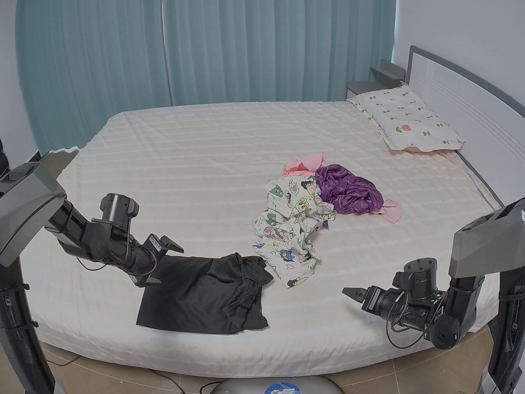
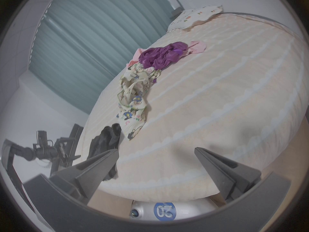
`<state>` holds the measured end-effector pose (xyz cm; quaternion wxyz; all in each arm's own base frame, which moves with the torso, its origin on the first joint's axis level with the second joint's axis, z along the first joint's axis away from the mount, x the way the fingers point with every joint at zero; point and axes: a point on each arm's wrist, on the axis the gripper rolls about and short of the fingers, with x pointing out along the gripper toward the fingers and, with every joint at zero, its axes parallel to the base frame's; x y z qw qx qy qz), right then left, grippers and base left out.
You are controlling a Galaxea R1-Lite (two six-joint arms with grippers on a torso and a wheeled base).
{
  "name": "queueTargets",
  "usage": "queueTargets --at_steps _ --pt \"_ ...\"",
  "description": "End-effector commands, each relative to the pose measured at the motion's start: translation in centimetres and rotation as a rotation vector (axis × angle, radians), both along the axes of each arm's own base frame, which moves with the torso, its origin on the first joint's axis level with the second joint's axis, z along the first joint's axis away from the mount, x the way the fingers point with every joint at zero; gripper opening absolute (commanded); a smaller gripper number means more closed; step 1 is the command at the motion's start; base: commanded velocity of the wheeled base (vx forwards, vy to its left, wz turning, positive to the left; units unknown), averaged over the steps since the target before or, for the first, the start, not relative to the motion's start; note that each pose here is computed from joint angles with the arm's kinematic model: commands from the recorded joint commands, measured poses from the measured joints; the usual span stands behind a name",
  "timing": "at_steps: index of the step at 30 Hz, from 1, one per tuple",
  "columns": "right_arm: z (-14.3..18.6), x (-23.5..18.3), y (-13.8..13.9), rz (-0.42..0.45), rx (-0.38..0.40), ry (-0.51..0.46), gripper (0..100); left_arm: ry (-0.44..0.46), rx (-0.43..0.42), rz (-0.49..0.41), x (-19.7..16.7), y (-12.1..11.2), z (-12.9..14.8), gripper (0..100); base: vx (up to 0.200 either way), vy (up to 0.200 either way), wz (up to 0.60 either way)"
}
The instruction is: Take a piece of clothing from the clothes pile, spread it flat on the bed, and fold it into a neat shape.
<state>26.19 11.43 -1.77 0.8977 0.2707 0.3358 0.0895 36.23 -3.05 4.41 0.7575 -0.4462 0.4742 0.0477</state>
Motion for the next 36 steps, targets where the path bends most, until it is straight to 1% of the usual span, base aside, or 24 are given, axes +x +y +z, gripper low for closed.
queueTargets --at_steps 1,2,4,6,9,10,11,14,18,21,25,27,33,36 --pt "0.2 0.4 1.4 0.026 -0.041 -0.029 100 0.003 -0.026 0.015 -0.8 1.3 0.4 100 0.0 0.2 0.0" --pt "0.3 0.7 2.1 0.043 -0.066 -0.036 100 -0.005 -0.04 0.02 -0.9 1.9 0.6 100 0.0 0.2 0.0" --pt "0.3 1.3 3.1 0.061 -0.094 -0.029 100 -0.007 -0.054 0.023 -1.1 2.4 0.6 100 0.0 0.2 0.0" --pt "0.7 1.8 4.4 0.074 -0.106 -0.027 100 -0.017 -0.059 0.033 -1.2 2.9 0.5 100 0.0 0.2 0.0" --pt "1.1 1.9 6.2 0.094 -0.124 -0.031 100 -0.034 -0.059 0.038 -1.5 3.2 0.1 100 0.0 0.2 0.0" --pt "1.1 1.9 6.2 0.094 -0.124 -0.031 100 -0.034 -0.059 0.038 -1.5 3.2 0.1 100 0.0 0.2 0.0" --pt "1.3 1.9 7.4 0.108 -0.136 -0.04 100 -0.054 -0.056 0.04 -1.4 3.3 -0.1 100 0.0 0.2 0.0" --pt "1.5 2.1 8.5 0.118 -0.146 -0.045 100 -0.074 -0.058 0.051 -1.4 3.7 -0.1 100 0.0 0.2 0.0" --pt "1.2 2.2 9.3 0.119 -0.171 -0.031 100 -0.073 -0.058 0.058 -1.4 4.0 -0.2 100 0.0 0.2 0.0" --pt "1.2 2.4 9.6 0.109 -0.179 -0.04 100 -0.076 -0.059 0.061 -1.3 4.1 -0.1 100 0.0 0.2 0.0" --pt "1.1 2.5 10.0 0.1 -0.21 -0.028 100 -0.077 -0.088 0.043 -1.4 4.3 0.0 100 0.0 0.2 0.0" --pt "1.2 2.8 10.0 0.082 -0.242 0.004 100 -0.082 -0.106 0.039 -1.5 4.6 0.1 100 0.0 0.2 0.0" --pt "1.1 2.5 10.7 0.098 -0.255 0.014 100 -0.084 -0.113 0.046 -1.4 5.1 0.2 100 0.0 0.2 0.0" --pt "0.7 2.4 10.8 0.096 -0.268 0.019 100 -0.086 -0.132 0.034 -1.5 5.1 0.2 100 0.0 0.2 0.0"
